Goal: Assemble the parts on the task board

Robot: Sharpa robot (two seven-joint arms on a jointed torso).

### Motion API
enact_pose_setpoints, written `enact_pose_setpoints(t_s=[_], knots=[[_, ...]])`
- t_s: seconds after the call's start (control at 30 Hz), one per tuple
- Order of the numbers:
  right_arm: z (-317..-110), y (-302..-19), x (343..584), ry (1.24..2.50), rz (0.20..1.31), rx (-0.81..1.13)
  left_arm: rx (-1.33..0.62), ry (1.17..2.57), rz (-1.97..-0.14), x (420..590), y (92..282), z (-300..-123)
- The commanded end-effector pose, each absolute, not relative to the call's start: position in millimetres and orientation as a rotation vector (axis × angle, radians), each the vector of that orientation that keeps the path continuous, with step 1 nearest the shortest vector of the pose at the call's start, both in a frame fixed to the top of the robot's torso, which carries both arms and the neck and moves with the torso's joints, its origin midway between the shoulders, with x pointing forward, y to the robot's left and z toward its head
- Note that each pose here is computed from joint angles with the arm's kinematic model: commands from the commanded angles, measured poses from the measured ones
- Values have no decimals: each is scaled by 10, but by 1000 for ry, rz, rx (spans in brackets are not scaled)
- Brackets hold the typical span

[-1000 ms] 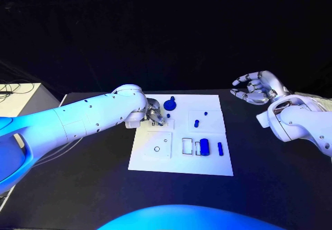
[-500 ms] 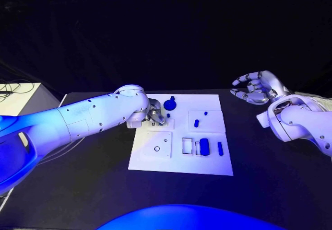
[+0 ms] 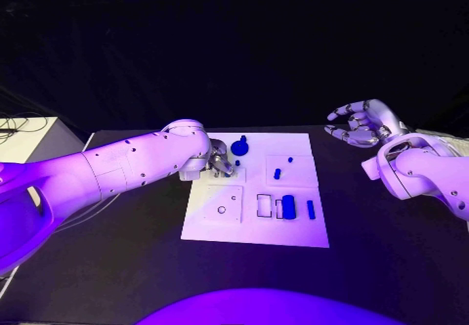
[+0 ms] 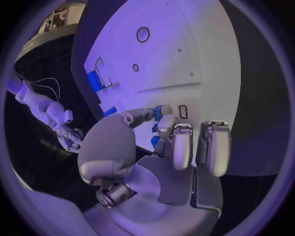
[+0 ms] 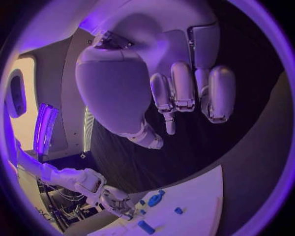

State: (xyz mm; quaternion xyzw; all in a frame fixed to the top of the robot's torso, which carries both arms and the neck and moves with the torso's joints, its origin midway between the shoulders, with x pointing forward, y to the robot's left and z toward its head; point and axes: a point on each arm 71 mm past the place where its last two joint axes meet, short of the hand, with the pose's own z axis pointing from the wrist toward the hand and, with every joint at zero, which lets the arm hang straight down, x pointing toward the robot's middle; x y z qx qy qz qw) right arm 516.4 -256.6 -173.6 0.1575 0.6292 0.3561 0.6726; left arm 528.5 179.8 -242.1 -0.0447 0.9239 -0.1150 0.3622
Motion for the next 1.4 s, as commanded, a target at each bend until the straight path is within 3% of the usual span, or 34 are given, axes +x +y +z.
enact_pose_setpoints(t_s=[0.03, 0.63, 1.4], knots=[[-1737, -2544, 5159, 1427, 811, 338, -107, 2404, -296, 5254, 1785, -2487], [-1746, -2554, 5159, 1435, 810, 341, -127, 2385, -315, 5225, 1829, -2443], [-1750, -2558, 5154, 1435, 819, 353, -116, 2362, -337, 5237, 1871, -2249]])
